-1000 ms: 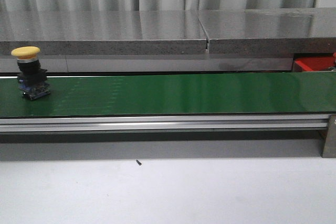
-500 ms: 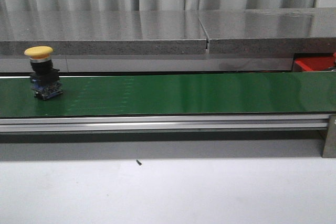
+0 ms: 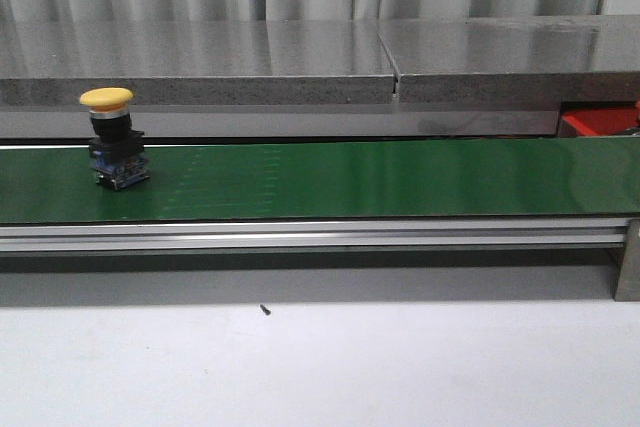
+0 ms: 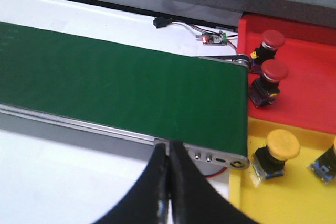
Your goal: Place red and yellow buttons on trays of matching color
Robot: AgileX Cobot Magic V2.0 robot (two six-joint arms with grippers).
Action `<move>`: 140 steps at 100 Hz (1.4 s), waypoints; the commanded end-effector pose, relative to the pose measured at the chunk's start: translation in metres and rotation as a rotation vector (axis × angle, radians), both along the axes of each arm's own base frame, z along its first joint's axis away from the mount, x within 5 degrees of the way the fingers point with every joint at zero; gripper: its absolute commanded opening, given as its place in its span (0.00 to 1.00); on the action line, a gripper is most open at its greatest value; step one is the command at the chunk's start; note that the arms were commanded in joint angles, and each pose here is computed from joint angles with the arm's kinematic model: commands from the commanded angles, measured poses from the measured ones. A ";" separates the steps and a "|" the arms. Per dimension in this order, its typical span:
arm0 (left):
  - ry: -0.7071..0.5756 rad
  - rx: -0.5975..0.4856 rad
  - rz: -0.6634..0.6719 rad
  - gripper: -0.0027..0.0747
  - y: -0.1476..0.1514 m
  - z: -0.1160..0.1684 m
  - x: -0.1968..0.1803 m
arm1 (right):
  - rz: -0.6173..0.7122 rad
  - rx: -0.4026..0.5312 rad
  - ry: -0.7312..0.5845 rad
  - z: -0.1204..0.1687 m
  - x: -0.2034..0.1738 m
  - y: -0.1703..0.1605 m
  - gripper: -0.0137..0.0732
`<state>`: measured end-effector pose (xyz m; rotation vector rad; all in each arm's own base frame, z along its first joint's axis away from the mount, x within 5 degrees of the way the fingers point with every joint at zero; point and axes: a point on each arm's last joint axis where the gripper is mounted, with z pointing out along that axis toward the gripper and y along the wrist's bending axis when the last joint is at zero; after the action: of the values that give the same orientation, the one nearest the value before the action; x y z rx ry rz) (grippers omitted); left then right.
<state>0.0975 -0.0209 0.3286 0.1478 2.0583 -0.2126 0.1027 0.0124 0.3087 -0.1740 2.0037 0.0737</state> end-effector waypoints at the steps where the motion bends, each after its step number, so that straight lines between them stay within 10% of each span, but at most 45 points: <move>1: -0.094 -0.025 -0.001 0.01 0.000 0.009 -0.007 | 0.027 0.006 -0.069 0.025 0.016 0.004 0.03; 26: -0.115 -0.026 -0.001 0.01 0.000 0.009 -0.013 | 0.218 -0.027 0.034 0.049 0.065 0.038 0.13; 62: -0.115 -0.026 -0.001 0.01 0.000 0.009 -0.013 | 0.419 -0.073 0.214 0.061 0.136 0.105 0.81; 140: -0.115 -0.026 -0.001 0.01 0.000 0.009 -0.013 | 0.713 -0.190 0.473 0.019 0.230 0.247 0.73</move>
<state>0.0823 -0.0200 0.3234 0.1523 2.0288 -0.2129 0.3291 0.2567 0.2992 -1.1009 2.4229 0.3774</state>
